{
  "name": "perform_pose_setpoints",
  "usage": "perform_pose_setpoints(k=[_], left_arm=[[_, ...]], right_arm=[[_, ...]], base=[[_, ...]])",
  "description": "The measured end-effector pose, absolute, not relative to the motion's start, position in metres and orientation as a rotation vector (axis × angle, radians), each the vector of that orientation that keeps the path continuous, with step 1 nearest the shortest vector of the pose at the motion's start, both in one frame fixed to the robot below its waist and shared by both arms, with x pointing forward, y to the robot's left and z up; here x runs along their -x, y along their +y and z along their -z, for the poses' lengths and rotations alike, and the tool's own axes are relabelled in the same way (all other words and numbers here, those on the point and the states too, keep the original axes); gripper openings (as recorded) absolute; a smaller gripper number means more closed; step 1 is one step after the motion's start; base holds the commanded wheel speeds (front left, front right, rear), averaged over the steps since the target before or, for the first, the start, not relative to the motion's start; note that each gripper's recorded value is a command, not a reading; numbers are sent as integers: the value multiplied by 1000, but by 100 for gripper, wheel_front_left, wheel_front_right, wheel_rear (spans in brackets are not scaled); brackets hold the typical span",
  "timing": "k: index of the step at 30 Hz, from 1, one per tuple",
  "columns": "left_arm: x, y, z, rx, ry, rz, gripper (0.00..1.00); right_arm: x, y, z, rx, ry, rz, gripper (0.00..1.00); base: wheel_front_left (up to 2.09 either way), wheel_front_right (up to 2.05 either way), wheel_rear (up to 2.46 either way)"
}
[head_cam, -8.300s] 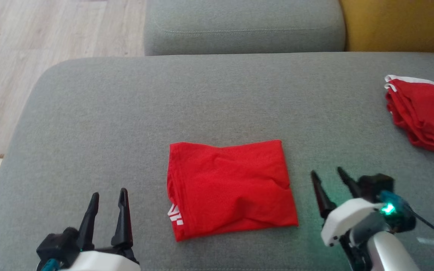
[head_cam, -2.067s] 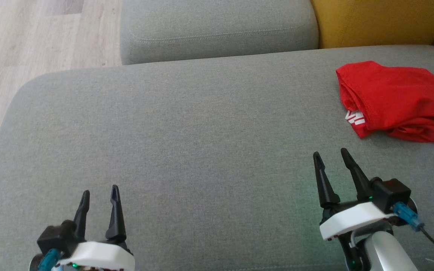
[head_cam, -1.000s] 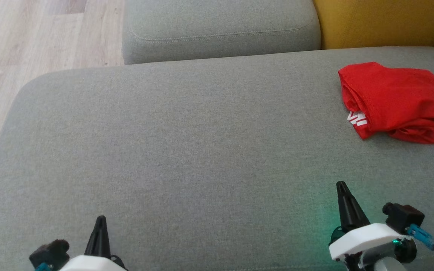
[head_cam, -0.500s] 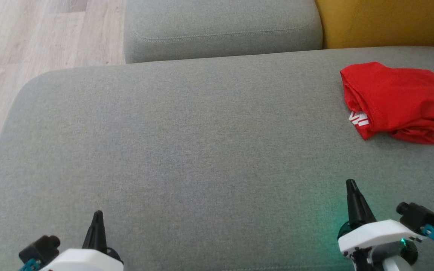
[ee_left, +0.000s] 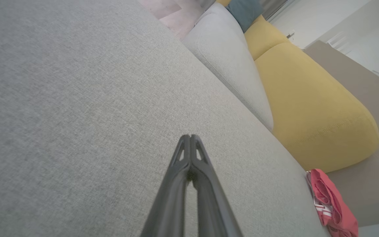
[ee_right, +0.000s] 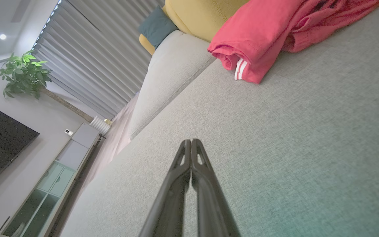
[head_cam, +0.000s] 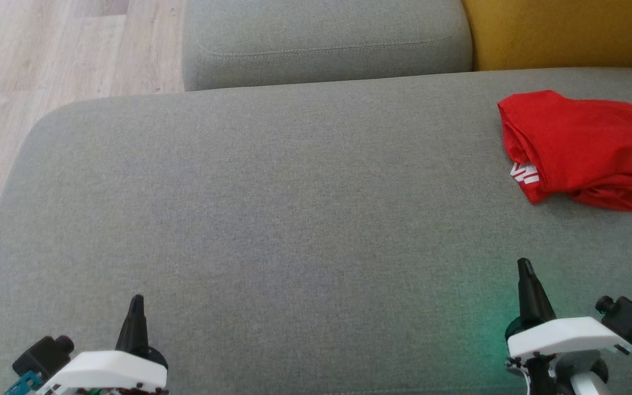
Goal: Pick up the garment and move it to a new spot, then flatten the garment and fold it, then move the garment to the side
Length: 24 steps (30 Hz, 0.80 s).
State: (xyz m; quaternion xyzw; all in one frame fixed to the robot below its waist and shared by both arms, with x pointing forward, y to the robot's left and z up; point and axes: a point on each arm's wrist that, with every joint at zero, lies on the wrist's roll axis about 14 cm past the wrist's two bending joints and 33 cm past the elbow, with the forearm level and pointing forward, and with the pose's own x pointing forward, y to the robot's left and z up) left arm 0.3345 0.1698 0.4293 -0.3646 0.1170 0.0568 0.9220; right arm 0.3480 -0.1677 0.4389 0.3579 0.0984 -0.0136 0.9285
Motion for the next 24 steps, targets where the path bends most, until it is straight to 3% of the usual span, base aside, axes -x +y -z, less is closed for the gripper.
perform_pose_setpoints(k=[24], left_arm=[[-345,174,-437,1007,228,-124,0]], right_arm=[[-354,-180,-445,-995,184,83,0]], base=[[0,0,0]])
